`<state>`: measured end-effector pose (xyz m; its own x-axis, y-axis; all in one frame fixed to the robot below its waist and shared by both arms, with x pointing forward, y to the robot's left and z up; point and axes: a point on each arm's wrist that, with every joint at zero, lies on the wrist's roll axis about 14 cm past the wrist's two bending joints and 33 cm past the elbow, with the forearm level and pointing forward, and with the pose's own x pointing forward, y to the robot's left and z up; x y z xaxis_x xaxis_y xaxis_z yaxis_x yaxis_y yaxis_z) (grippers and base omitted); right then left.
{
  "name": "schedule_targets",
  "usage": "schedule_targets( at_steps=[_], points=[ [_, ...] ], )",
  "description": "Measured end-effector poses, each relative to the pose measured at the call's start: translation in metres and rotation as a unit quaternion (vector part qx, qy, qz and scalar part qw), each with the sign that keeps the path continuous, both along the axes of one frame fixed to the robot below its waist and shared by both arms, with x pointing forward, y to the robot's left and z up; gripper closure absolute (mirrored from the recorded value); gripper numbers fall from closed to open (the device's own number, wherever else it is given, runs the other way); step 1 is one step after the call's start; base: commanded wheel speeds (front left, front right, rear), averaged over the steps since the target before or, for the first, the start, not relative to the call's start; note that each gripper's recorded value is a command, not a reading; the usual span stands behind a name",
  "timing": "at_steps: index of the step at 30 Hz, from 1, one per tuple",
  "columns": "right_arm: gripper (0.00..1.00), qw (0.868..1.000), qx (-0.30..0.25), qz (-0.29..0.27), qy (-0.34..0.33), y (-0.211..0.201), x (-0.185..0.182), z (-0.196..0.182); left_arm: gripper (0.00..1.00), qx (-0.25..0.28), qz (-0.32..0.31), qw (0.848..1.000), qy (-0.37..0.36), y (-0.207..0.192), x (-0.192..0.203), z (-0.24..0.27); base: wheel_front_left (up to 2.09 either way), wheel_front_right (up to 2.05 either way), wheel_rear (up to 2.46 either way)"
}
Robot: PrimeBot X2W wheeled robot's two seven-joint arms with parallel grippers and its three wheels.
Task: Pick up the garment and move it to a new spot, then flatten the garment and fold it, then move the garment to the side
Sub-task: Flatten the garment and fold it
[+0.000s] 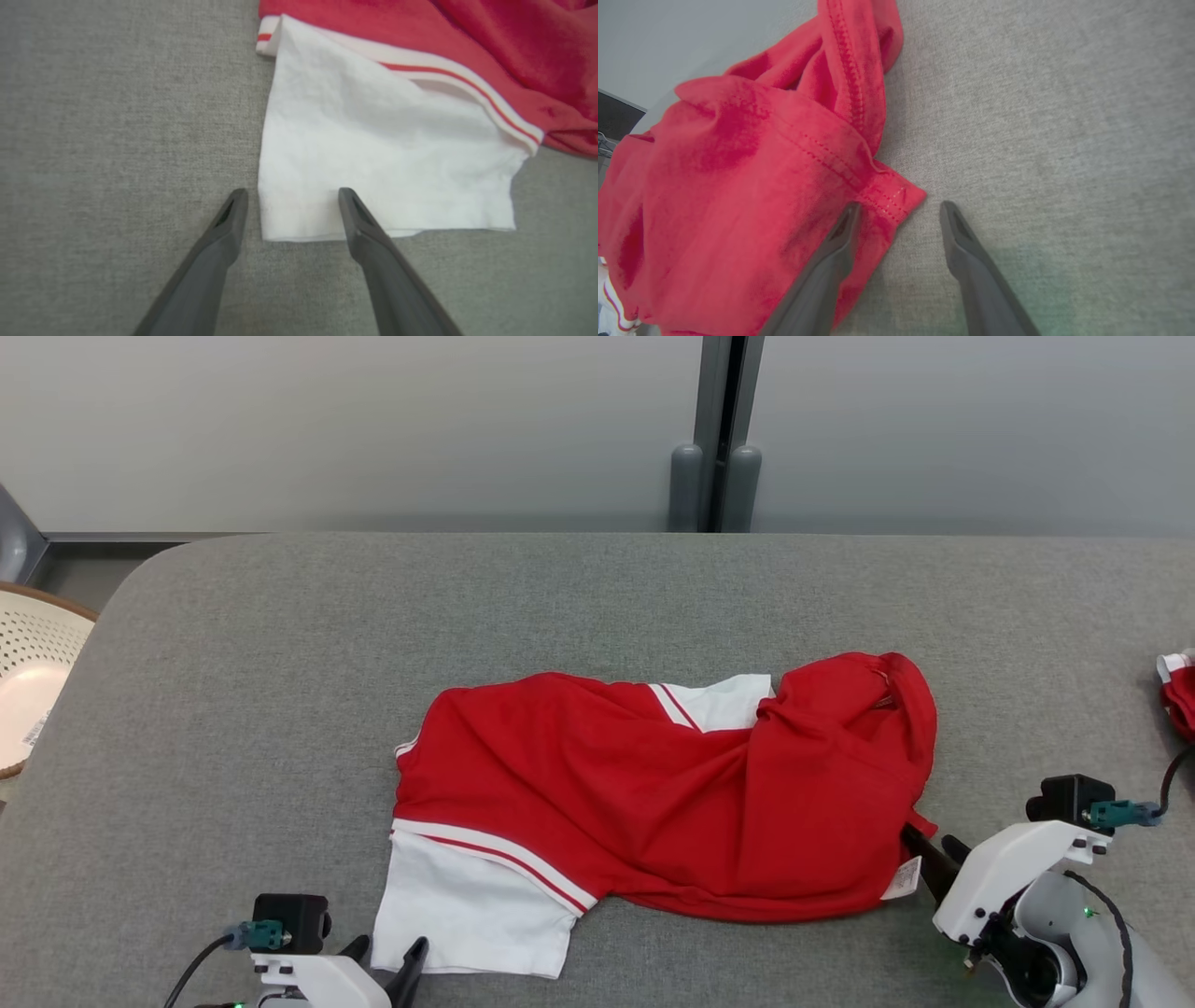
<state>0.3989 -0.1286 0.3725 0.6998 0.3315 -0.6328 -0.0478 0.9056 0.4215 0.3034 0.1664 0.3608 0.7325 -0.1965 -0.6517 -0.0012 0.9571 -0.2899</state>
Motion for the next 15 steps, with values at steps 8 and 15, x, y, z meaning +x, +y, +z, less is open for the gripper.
schedule_targets(
  at_steps=[8, 15],
  points=[
    [1.00, 1.000, 0.007, 0.006, -0.003, 0.006, -0.006, 0.001, 1.00, 0.003, -0.009, 1.000, 0.020, 0.000, 0.001, -0.006, 0.00, 0.00, 0.00],
    [1.00, 0.997, 0.020, -0.014, -0.079, 0.004, 0.005, 0.030, 1.00, -0.016, 0.002, 1.000, -0.017, -0.001, 0.001, 0.006, 0.00, 0.00, 0.00]
  ],
)
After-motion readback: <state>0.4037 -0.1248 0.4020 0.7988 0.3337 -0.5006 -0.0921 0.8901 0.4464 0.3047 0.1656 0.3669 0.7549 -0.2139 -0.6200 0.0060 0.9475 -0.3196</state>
